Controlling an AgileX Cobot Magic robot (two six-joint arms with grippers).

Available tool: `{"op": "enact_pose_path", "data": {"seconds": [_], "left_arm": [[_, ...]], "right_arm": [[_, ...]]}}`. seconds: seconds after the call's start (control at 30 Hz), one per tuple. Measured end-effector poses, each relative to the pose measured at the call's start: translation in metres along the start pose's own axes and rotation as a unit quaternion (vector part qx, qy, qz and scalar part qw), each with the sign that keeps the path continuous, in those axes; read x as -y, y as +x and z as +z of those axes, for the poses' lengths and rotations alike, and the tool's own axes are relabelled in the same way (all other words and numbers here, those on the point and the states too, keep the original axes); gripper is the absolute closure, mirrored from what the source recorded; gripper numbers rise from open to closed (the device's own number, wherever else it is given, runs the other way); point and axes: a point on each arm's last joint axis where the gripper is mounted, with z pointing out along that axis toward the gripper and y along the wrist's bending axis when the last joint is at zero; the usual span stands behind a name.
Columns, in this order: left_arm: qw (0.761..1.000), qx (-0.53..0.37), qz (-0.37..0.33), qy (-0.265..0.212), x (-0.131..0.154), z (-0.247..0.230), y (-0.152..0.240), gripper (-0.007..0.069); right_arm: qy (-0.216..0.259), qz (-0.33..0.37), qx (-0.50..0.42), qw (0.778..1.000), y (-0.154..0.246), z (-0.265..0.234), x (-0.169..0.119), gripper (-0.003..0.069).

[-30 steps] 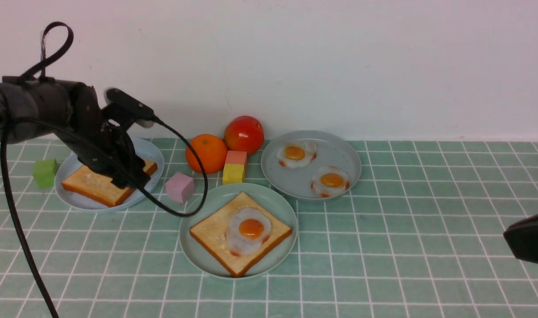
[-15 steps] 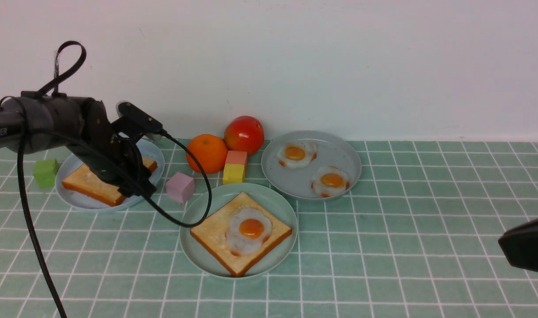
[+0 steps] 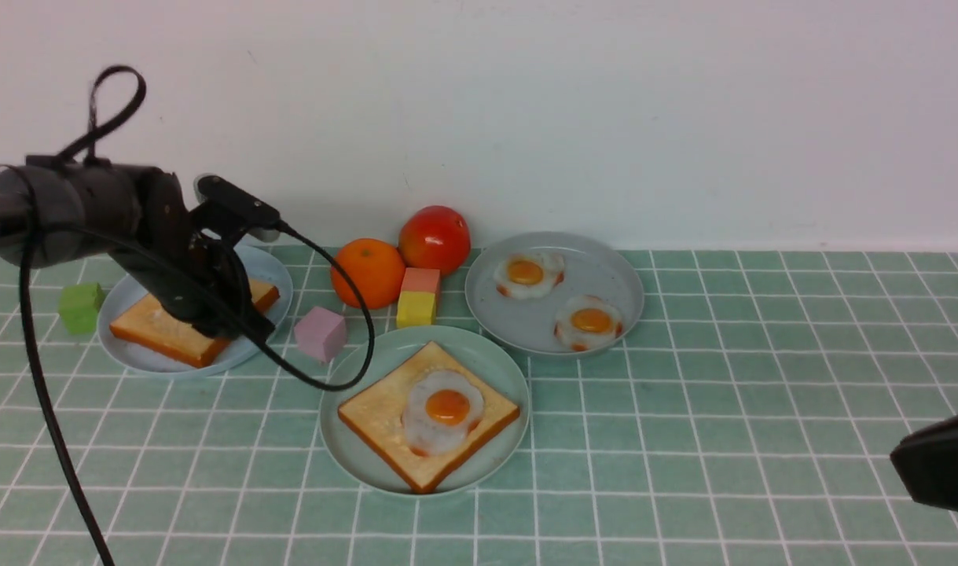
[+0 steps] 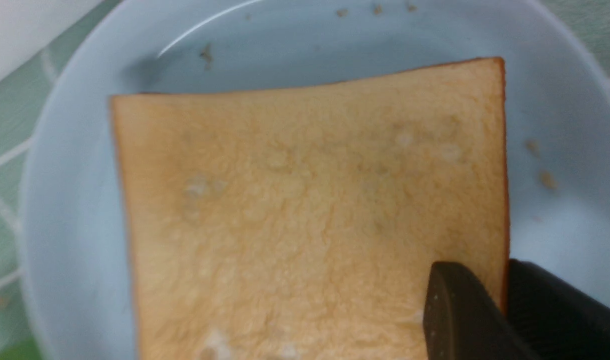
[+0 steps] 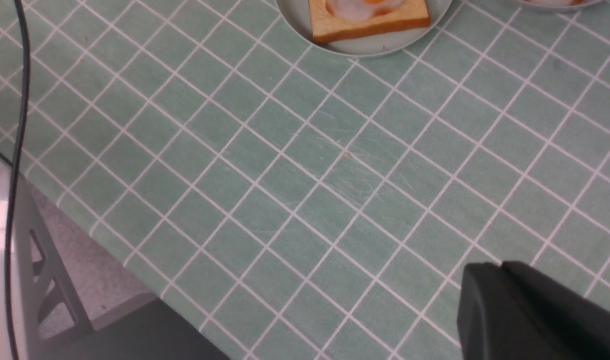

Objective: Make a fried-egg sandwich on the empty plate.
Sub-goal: Use the left arm to grab a slice of bread, then use the left arm to place a slice of bread on the fried egg in the middle

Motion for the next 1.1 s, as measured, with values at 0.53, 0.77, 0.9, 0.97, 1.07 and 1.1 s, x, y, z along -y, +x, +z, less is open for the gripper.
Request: {"op": "enact_pose_path", "data": {"seconds": [0.53,0.77,0.9,0.97,1.07,1.1], "left_arm": [[0.985,0.021,0.125,0.121,0.178,-0.113,-0.034,0.0578],[0.979,0.008,0.179,0.099,0.226,-0.086,-0.031,0.0578],[0.977,0.003,0.189,0.093,0.234,-0.076,-0.028,0.0578],[0.979,0.001,0.182,0.093,0.236,-0.073,-0.027,0.0578],[0.982,0.001,0.166,0.092,0.236,-0.073,-0.028,0.0583],[0.983,0.001,0.161,0.092,0.236,-0.073,-0.028,0.0585]], "right_arm": [[-0.007,-0.004,0.064,0.998,0.017,-0.037,0.002,0.0607],[-0.025,0.001,0.071,0.997,0.022,-0.044,-0.001,0.0606],[-0.037,0.005,0.069,0.997,0.025,-0.047,-0.003,0.0602],[-0.038,0.005,0.071,0.997,0.026,-0.048,-0.003,0.0599],[-0.038,0.005,0.069,0.997,0.027,-0.048,-0.003,0.0596],[-0.038,0.005,0.068,0.997,0.027,-0.048,-0.003,0.0596]]}}
